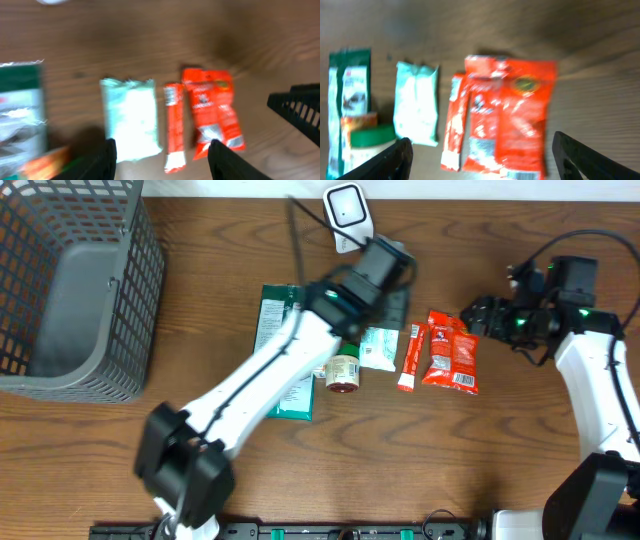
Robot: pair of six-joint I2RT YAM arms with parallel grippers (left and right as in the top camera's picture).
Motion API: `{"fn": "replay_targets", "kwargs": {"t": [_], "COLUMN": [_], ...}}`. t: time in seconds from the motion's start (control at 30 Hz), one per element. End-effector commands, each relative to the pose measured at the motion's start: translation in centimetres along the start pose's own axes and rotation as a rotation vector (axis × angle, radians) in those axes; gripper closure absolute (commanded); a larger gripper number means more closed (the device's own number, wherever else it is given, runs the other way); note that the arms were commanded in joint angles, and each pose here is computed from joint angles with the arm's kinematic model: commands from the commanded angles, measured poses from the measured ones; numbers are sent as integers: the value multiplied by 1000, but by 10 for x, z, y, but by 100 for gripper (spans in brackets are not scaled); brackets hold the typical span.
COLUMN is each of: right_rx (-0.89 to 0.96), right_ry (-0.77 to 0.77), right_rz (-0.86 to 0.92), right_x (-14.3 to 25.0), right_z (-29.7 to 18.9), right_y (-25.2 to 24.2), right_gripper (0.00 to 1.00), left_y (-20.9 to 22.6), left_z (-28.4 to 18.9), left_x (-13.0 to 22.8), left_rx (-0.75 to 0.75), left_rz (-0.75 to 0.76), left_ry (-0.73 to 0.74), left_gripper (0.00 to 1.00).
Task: Scan the item barcode
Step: 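Release the stick pack and retract the left arm to the basket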
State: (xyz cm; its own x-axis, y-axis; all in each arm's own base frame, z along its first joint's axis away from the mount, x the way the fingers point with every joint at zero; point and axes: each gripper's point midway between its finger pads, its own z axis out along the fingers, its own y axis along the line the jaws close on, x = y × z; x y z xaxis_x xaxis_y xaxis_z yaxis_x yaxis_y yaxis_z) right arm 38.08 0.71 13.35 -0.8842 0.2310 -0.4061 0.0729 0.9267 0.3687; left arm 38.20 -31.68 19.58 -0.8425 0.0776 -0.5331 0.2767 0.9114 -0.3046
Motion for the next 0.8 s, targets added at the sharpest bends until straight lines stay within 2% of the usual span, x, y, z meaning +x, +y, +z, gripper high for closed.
{"fn": "replay_targets", "kwargs": {"t": [0.0,0.13,0.37,0.43,0.57,0.63,0.67,0.7,0.77], "right_rx": [-53,-72,-71,-61,-22,-16,-14,-13,13], "right_ry": [42,76,108,125,179,201,206,210,217], "right_rz": [-82,-162,-227,-247,-203,-196,-194,-193,-187], "right_x": [11,24,40,46,55,54,52,51,47], "right_z": [6,14,22,24,16,4,-2,-7,-19], "right_y": [34,61,91,96,91,94,96,98,98], "right_gripper": [12,9,12,9,11,10,10,10,9], "left_y": [47,88,144,162,183,200,206,210,217], "left_z": [-20,-51,-88,-110,-152,-175,-181,-184,-188], "left_x": [0,7,11,7,-8,-11,-10,-9,-8], "left_rx": [-87,-156,-242,-263,-284,-308,-318,-326,-338], "left_rz": [21,37,-83,-130,-202,-250,-265,-276,-296], "left_ry": [45,104,136,102,-15,-70,-75,-75,-78], "left_gripper": [41,41,41,41,40,35,26,21,19]}}
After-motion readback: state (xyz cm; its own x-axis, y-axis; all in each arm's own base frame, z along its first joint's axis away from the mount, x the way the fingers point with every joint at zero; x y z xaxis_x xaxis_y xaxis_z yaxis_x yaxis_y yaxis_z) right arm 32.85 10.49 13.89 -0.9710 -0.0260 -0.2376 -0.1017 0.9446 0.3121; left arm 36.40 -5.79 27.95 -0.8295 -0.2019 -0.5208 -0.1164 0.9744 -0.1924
